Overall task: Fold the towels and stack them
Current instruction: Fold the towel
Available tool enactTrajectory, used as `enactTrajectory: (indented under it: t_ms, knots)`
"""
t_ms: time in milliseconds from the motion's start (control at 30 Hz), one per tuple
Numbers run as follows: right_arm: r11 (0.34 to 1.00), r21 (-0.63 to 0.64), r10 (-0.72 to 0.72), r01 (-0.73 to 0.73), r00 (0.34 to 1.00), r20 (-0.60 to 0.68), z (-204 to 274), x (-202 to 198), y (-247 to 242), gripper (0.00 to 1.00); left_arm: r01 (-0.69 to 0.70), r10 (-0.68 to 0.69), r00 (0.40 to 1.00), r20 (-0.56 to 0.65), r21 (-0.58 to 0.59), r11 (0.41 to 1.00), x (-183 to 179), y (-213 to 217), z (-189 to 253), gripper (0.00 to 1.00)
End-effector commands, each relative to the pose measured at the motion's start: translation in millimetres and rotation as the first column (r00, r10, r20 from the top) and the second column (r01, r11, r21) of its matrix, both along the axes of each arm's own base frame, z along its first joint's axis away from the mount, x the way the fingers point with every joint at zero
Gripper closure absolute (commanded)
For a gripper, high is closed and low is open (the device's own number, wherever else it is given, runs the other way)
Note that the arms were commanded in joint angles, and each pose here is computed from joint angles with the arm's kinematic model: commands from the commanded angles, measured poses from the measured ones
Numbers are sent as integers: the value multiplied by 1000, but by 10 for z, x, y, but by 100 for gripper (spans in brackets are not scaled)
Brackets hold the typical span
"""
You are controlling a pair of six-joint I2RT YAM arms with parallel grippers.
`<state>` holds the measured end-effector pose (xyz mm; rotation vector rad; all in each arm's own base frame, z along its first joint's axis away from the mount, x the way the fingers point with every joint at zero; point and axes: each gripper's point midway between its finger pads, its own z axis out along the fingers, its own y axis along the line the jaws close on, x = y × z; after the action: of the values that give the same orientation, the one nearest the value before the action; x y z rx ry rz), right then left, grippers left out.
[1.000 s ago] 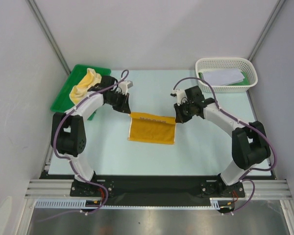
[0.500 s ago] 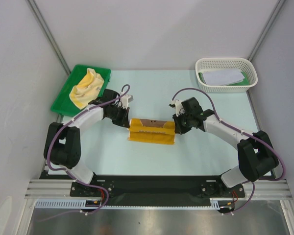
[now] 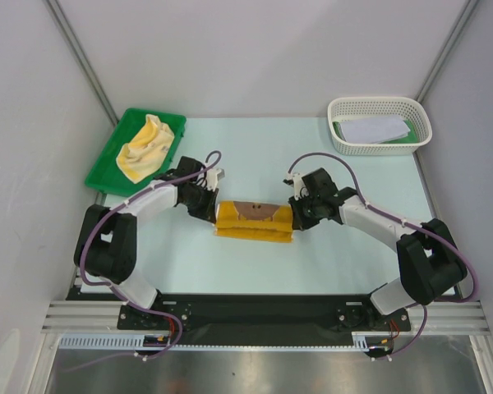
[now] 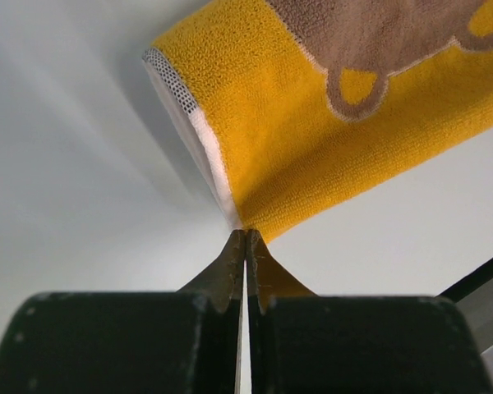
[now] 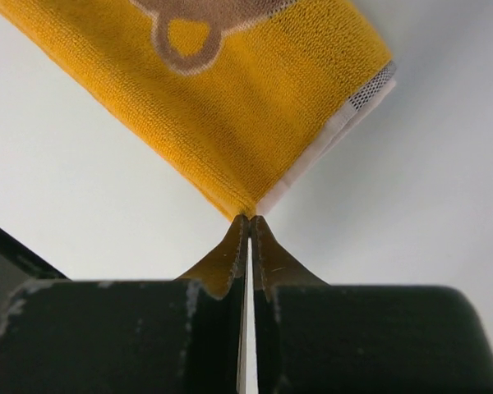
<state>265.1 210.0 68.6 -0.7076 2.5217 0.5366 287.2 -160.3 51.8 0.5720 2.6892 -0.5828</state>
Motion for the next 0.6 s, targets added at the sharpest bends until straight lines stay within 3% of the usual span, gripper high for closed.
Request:
enactTrajectory:
  t_ms: [0, 100, 133, 200, 300, 433, 567]
  knots:
    - [1000, 14, -19, 20, 999, -32, -50, -76, 27, 98, -27, 26, 999, 32, 34, 999, -7, 51, 56, 100]
    - [999, 3, -32, 33, 998, -53, -77, -117, 9, 91, -22, 21, 999, 34, 39, 999, -29, 43, 68, 92]
    - [999, 4, -32, 33, 998, -61, -71, -129, 12, 87, -21, 20, 999, 33, 41, 999, -41, 45, 77, 80]
    - [999, 17, -29, 30, 997, -77, 1, -157, 35, 74, -54, 53, 998, 25, 56, 997, -66, 80, 106, 70]
    - [998, 69, 1, 6, 996, -92, 202, -249, 79, 63, -88, 81, 993, 82, 92, 992, -26, 161, 271, 65]
    - [992, 124, -14, 28, 993, -115, 434, -255, 115, 61, -122, 112, 982, 151, 61, 991, 116, 127, 617, 59]
    - [982, 119, -134, 148, 984, -119, 394, -82, 151, 67, -81, 99, 988, 118, -150, 985, 80, -247, 807, 60]
